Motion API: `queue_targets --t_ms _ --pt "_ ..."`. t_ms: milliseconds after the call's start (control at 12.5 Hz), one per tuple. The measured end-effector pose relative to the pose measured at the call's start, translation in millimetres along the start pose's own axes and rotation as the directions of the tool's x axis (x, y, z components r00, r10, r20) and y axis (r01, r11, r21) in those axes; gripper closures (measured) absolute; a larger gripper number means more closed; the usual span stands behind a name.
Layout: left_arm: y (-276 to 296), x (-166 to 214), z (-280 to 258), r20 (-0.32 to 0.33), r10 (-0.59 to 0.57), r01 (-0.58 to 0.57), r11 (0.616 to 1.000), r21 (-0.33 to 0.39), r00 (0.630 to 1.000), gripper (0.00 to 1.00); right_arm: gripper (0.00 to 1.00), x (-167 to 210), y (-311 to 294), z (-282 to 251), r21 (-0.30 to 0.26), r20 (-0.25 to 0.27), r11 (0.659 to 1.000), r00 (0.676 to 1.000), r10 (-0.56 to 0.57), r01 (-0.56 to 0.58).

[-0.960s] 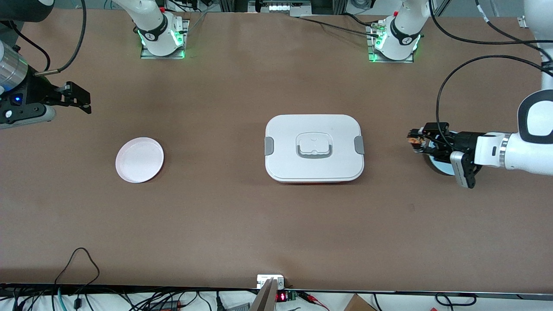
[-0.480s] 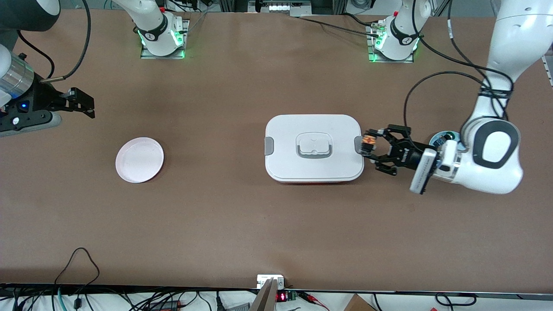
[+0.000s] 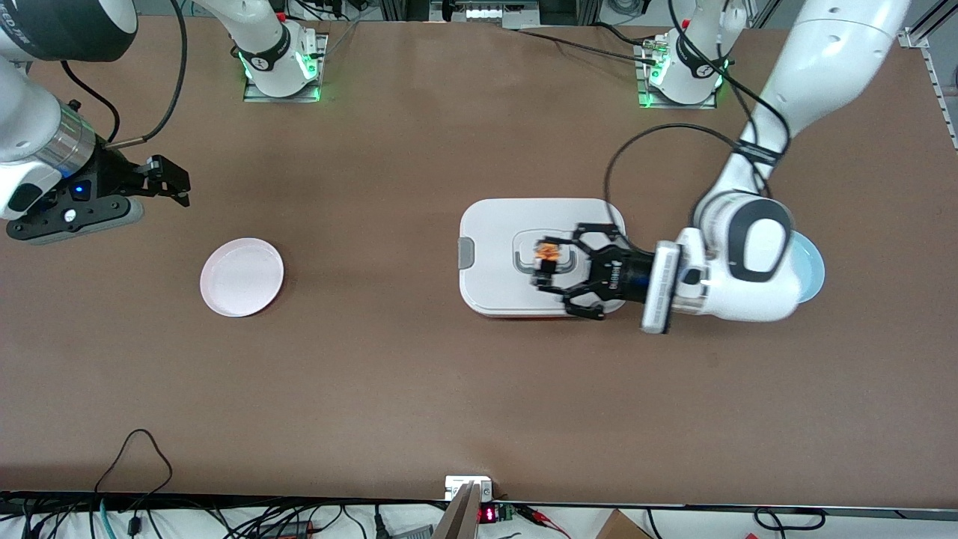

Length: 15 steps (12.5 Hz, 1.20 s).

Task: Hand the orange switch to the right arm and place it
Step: 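Carry the switch above the white box while the right gripper approaches, then grasp the switch with the right gripper from the left gripper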

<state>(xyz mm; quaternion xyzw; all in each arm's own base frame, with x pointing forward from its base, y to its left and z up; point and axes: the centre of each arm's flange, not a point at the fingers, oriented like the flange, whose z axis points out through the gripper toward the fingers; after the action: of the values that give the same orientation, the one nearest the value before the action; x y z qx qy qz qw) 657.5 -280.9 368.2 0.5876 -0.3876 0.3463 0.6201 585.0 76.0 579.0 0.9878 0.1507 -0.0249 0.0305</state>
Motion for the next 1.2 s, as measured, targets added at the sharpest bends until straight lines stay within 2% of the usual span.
queue_targets --t_ms 240,320,400,480,560,640,800,880,960,1040,1200 --pt "9.7 -3.1 44.6 0.014 0.003 -0.003 1.000 0.004 1.000 0.27 0.00 -0.8 -2.4 -1.2 0.001 0.002 1.000 1.000 -0.015 0.015" --pt "13.0 -5.1 54.5 0.021 0.004 -0.003 1.000 -0.006 1.000 0.27 0.00 -0.9 -7.4 -1.1 0.032 0.002 0.999 0.999 -0.034 0.034" --pt "16.3 -6.7 64.1 0.019 0.000 0.000 1.000 -0.015 1.000 0.27 0.00 0.0 -16.3 -0.4 0.127 -0.009 0.991 0.999 -0.044 0.045" --pt "18.4 -7.5 71.1 0.009 -0.006 0.006 1.000 -0.017 1.000 0.27 0.00 1.4 -26.7 1.2 0.261 -0.017 0.965 0.999 -0.037 0.040" --pt "19.0 -7.9 74.0 0.004 -0.010 0.010 1.000 -0.016 1.000 0.27 0.00 3.9 -33.1 5.9 0.388 -0.010 0.921 1.000 -0.023 0.025" --pt "18.8 -8.0 74.0 0.003 -0.011 0.011 1.000 -0.014 1.000 0.27 0.00 9.3 -37.4 14.2 0.513 0.008 0.858 1.000 0.003 -0.007" --pt "17.8 -8.7 73.0 0.003 -0.012 0.012 1.000 -0.012 1.000 0.27 0.00 29.5 -47.0 41.6 0.732 0.079 0.674 0.995 0.059 -0.098" --pt "17.5 -9.3 73.1 0.003 -0.013 0.013 1.000 -0.012 1.000 0.27 0.00 41.1 -53.3 56.2 0.808 0.109 0.575 0.992 0.069 -0.128" --pt "17.3 -9.7 73.1 0.003 -0.013 0.013 1.000 -0.012 1.000 0.27 0.00 51.7 -59.9 68.8 0.860 0.130 0.488 0.989 0.074 -0.150" --pt "17.2 -9.9 73.1 0.003 -0.013 0.013 1.000 -0.012 1.000 0.27 0.00 60.9 -66.4 78.9 0.895 0.145 0.414 0.986 0.081 -0.166" --pt "17.2 -9.9 73.2 0.003 -0.013 0.013 1.000 -0.013 1.000 0.27 0.00 77.3 -81.6 91.0 0.933 0.164 0.300 0.978 0.131 -0.197"
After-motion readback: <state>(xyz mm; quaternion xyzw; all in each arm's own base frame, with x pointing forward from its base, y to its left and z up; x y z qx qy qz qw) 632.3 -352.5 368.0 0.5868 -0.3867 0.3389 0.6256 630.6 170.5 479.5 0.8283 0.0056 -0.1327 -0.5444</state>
